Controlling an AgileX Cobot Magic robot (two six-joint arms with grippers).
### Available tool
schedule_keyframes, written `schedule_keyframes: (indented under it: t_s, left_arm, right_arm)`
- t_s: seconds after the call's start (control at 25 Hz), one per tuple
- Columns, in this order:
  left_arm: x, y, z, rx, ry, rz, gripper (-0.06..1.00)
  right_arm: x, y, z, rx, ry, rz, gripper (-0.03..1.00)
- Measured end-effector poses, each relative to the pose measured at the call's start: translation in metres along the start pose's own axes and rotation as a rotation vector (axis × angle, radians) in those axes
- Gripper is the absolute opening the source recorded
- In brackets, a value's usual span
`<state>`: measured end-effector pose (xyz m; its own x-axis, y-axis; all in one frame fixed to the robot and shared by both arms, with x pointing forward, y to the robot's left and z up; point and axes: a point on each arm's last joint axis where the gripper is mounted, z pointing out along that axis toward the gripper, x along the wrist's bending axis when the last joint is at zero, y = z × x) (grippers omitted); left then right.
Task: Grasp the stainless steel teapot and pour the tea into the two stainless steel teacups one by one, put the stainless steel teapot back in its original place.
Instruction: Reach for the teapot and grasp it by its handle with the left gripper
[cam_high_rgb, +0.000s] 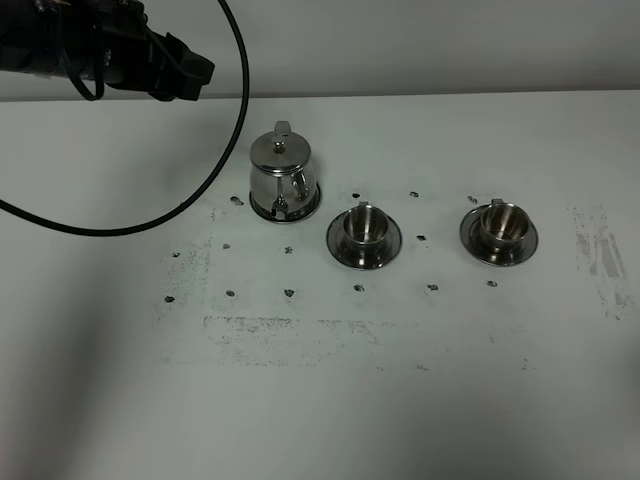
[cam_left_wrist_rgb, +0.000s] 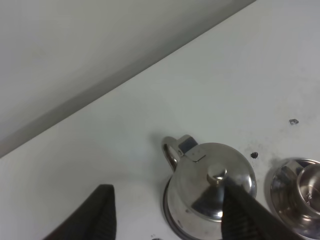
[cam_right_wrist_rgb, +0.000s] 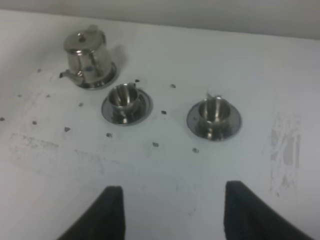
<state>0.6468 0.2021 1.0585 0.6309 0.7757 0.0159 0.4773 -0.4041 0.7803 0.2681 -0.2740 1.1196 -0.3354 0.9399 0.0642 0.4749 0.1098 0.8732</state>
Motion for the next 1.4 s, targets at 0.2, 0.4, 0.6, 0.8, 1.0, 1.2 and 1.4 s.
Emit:
schedule_keyframes:
  t_s: [0.2, 0.4, 0.6, 0.8, 1.0, 1.2, 1.4]
  left_arm:
    - [0.0, 0.0, 0.0, -0.001, 0.001, 0.0, 0.47]
    - [0.0, 0.0, 0.0, -0.002, 0.003, 0.0, 0.47]
    - [0.0, 0.0, 0.0, -0.002, 0.005, 0.001, 0.47]
    - [0.001, 0.0, 0.0, 0.0, 0.006, 0.005, 0.47]
    - [0.001, 0.0, 0.0, 0.0, 0.006, 0.006, 0.47]
    - [0.001, 0.0, 0.0, 0.0, 0.006, 0.006, 0.47]
    - [0.002, -0.002, 0.0, 0.022, 0.017, 0.041, 0.47]
  right_arm:
    - [-0.001, -0.034, -0.007, 0.016, -0.054, 0.036, 0.43]
    - [-0.001, -0.063, -0.006, 0.013, -0.07, 0.047, 0.43]
    - [-0.001, -0.078, -0.007, -0.013, -0.084, 0.038, 0.43]
    - [-0.002, -0.078, -0.007, -0.016, -0.095, 0.033, 0.43]
    - [-0.002, -0.079, -0.007, -0.017, -0.096, 0.033, 0.43]
    - [-0.002, -0.078, -0.007, -0.017, -0.1, 0.037, 0.43]
    - [-0.002, -0.078, -0.007, -0.018, -0.103, 0.039, 0.43]
